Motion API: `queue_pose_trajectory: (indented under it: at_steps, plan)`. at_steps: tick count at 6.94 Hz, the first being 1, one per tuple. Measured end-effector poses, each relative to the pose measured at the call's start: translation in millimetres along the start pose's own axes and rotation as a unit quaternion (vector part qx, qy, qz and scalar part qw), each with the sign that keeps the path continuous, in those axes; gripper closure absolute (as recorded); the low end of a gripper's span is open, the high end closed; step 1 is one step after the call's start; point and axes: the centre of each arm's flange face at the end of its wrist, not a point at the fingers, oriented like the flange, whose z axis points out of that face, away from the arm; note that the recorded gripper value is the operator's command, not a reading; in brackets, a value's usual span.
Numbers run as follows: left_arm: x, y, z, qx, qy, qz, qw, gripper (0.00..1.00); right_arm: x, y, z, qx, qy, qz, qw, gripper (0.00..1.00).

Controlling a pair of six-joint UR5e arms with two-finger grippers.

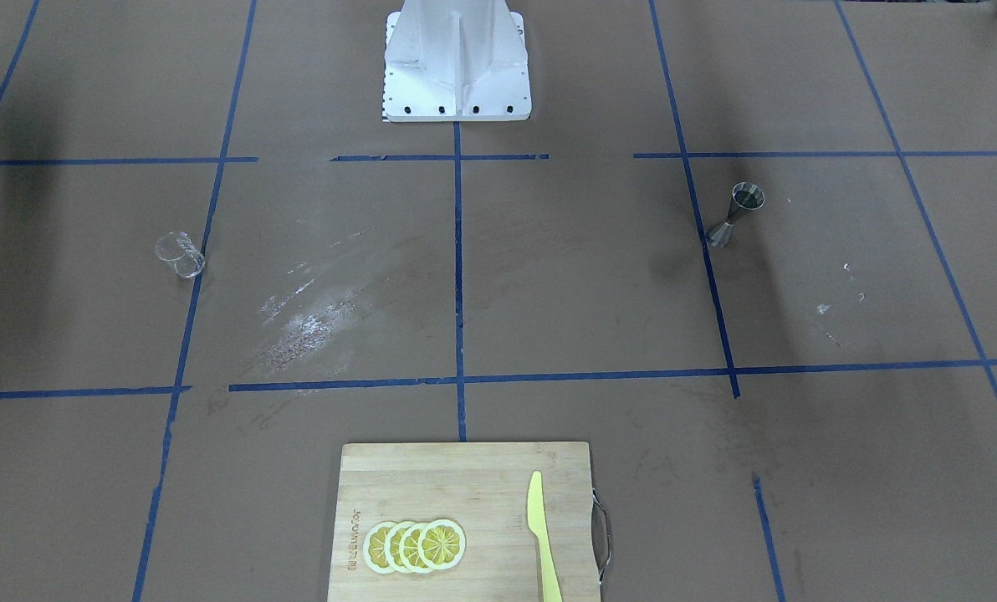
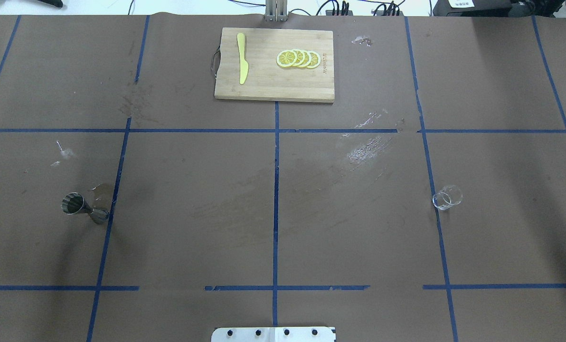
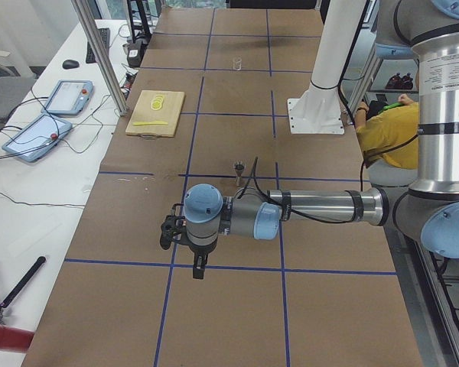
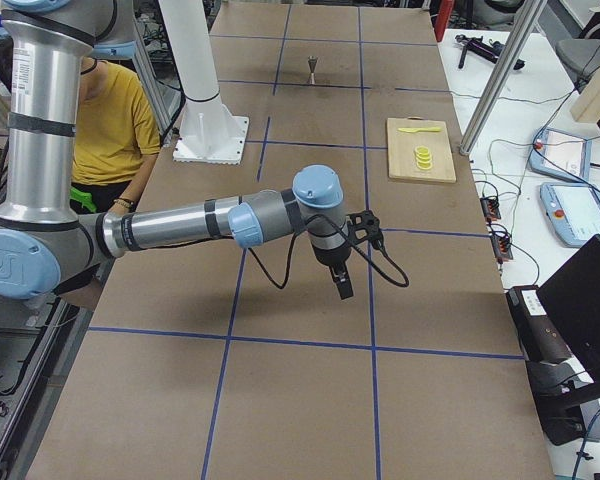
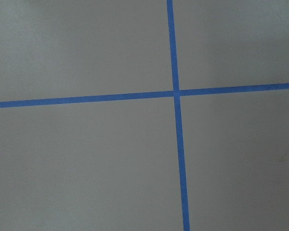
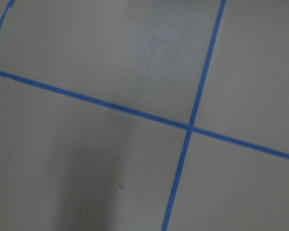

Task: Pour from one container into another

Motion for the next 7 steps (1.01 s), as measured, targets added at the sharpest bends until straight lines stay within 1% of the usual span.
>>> queue_pose_trajectory:
  at_steps: [1,2,3,4,5,7]
  plan:
    - [-0.7,0.7,0.7,-0.001,0.000,-0.001,1.0000,0.00,18.2,33.3,12.1,-0.033,-0.007,0.028,0.9990,0.00]
    - [-1.0,1.2,1.2,-0.003,0.000,-0.003,1.0000,0.00,32.7,68.0,27.9,-0.064,-0.014,0.057,0.9962,0.00]
    - [-0.7,1.2,1.3,-0.003,0.000,-0.002,1.0000,0.00,43.3,89.4,40.8,-0.084,-0.017,0.077,0.9933,0.00]
    - [0.9,0.7,0.2,-0.001,0.002,0.000,1.0000,0.00,49.8,99.2,48.9,-0.095,-0.019,0.087,0.9915,0.00]
    - [2.2,0.3,-0.7,0.001,0.006,0.001,1.0000,0.00,52.3,103.2,51.7,-0.099,-0.019,0.091,0.9908,0.00]
    - [3.0,-0.3,-1.1,0.000,0.009,0.000,1.0000,0.00,50.3,97.1,48.5,-0.091,-0.020,0.081,0.9923,0.00]
